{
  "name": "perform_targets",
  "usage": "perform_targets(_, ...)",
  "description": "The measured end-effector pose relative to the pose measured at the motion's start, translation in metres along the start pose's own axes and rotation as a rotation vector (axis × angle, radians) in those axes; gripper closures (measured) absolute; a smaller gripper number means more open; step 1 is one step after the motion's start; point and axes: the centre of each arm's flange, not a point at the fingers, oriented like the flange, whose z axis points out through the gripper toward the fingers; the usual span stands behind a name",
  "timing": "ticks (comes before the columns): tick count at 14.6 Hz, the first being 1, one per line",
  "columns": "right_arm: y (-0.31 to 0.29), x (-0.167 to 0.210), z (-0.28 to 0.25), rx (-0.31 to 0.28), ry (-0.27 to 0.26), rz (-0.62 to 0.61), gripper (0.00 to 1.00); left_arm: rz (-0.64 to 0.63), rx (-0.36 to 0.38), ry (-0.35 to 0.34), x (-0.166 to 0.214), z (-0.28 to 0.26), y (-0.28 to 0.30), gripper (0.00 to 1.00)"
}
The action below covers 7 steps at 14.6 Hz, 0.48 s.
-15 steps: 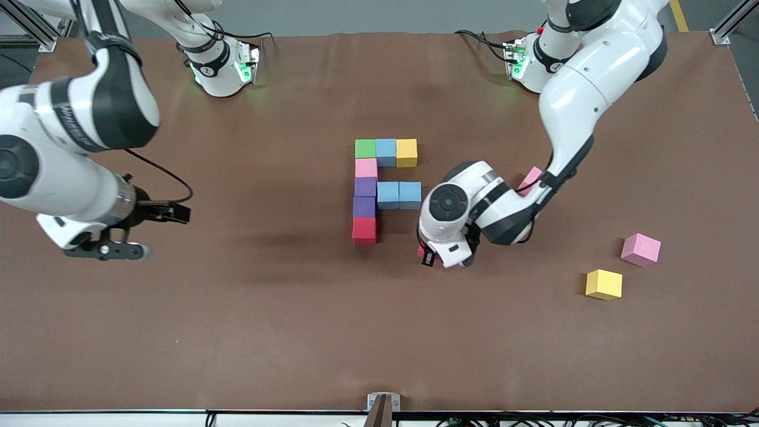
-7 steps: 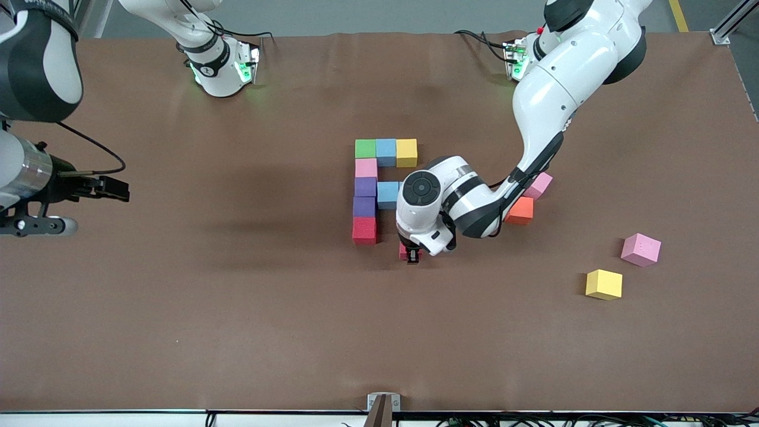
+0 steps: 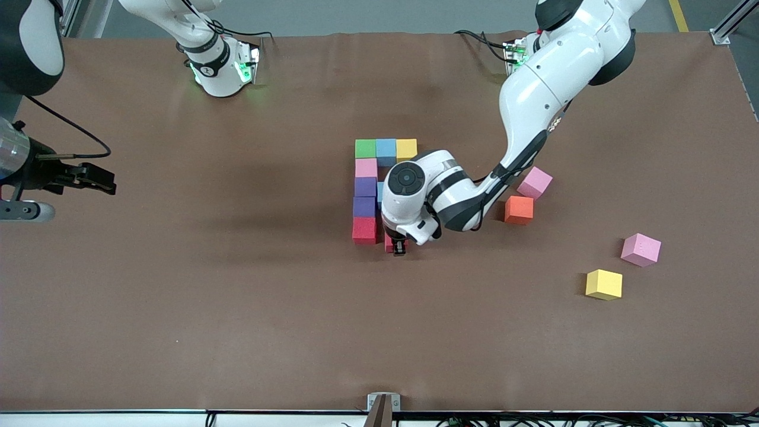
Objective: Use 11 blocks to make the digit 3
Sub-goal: 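Lower the red block below the purple block and open the left gripper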
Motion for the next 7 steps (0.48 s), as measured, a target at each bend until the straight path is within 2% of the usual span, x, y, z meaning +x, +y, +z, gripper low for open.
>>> perform_targets(5,0.0018,-0.0003,-0.0081,0.007,0.015,0.004,0.0,-0.012,0.004,-0.006,-0.0086,0.0062,-0.0061,0.39)
perform_targets(7,-0.0004,-0.0034,-0.0062,0.011,-0.012,0.001,0.0,-0.006,-0.001,0.001,-0.0117,0.0112,-0.0084,0.39)
